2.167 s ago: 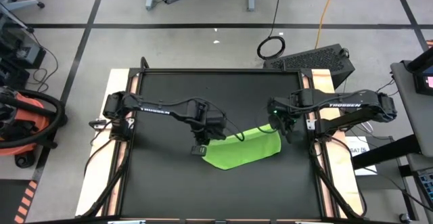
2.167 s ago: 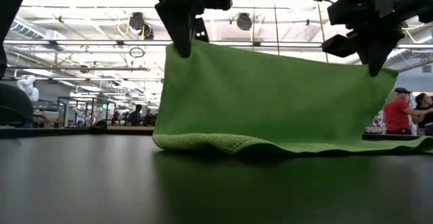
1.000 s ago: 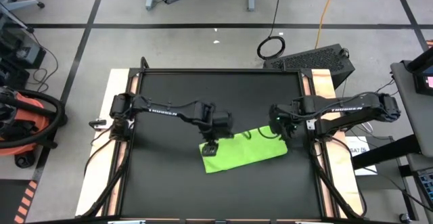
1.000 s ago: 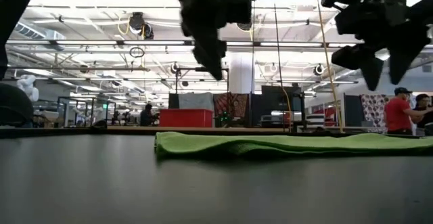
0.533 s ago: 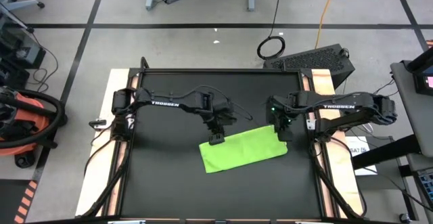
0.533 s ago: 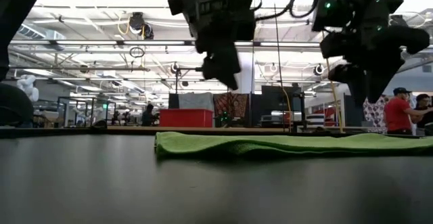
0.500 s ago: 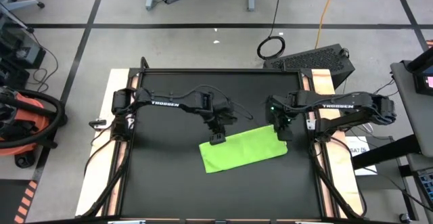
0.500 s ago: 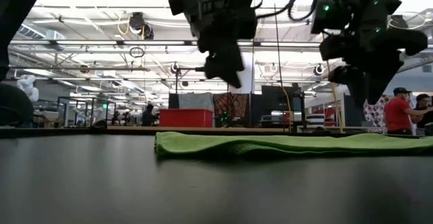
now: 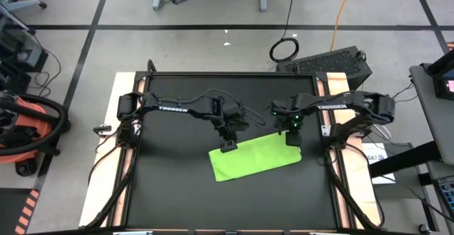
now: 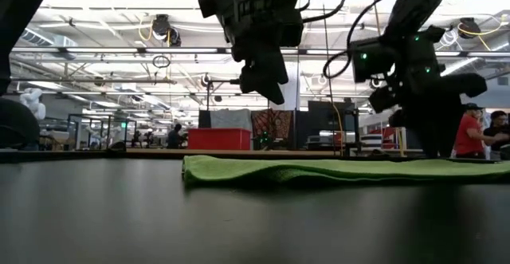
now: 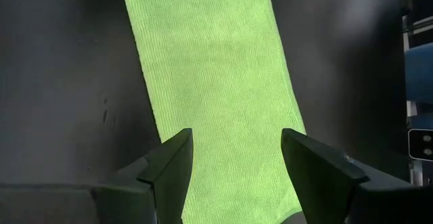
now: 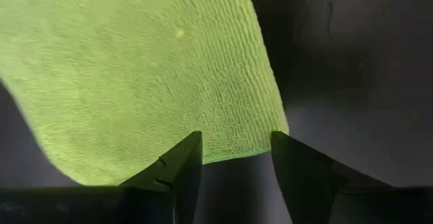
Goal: Roll towel
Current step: Roll the green microfiber towel
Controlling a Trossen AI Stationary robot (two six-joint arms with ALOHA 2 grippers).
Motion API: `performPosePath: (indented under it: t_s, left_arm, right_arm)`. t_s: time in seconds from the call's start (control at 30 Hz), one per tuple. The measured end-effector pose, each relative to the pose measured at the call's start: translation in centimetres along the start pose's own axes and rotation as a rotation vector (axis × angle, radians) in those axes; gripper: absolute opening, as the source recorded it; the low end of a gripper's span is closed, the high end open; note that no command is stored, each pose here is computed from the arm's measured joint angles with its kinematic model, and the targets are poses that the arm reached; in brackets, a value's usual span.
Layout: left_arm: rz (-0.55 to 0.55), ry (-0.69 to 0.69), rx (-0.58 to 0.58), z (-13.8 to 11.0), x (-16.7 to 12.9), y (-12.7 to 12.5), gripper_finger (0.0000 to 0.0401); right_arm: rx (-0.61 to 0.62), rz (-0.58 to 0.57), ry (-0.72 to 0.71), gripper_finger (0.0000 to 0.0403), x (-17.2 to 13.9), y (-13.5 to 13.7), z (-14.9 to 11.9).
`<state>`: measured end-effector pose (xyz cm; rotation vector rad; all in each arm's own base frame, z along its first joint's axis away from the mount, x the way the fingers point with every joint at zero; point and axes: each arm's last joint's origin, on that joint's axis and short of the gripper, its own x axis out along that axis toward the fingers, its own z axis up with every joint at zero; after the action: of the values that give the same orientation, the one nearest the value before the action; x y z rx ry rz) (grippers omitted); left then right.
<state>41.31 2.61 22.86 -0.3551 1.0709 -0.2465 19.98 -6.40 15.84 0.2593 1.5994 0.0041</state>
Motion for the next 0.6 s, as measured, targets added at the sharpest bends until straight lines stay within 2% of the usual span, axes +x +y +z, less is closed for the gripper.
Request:
performPosePath:
  t_s: [0.17,0.27,0.4,0.6]
  left_arm:
    - [0.0,0.0,0.003,0.0,0.0,0.0,0.0231]
    - [0.001,-0.001,0.025,0.0,0.0,0.0,0.0231]
    - [0.002,-0.019,0.036,0.2,0.0,0.0,0.0231]
    - [0.009,-0.024,0.055,0.2,0.0,0.0,0.0231]
  right_arm:
    - [0.056,-0.043,0.053,0.0167,0.8,-1.0,0.2]
    - [0.08,-0.062,0.066,0.0153,1.1,-1.4,0.2]
    - [0.085,-0.057,0.07,0.0113,1.2,-1.5,0.2]
    - [0.072,-0.029,0.065,0.0023,1.2,-1.4,0.3]
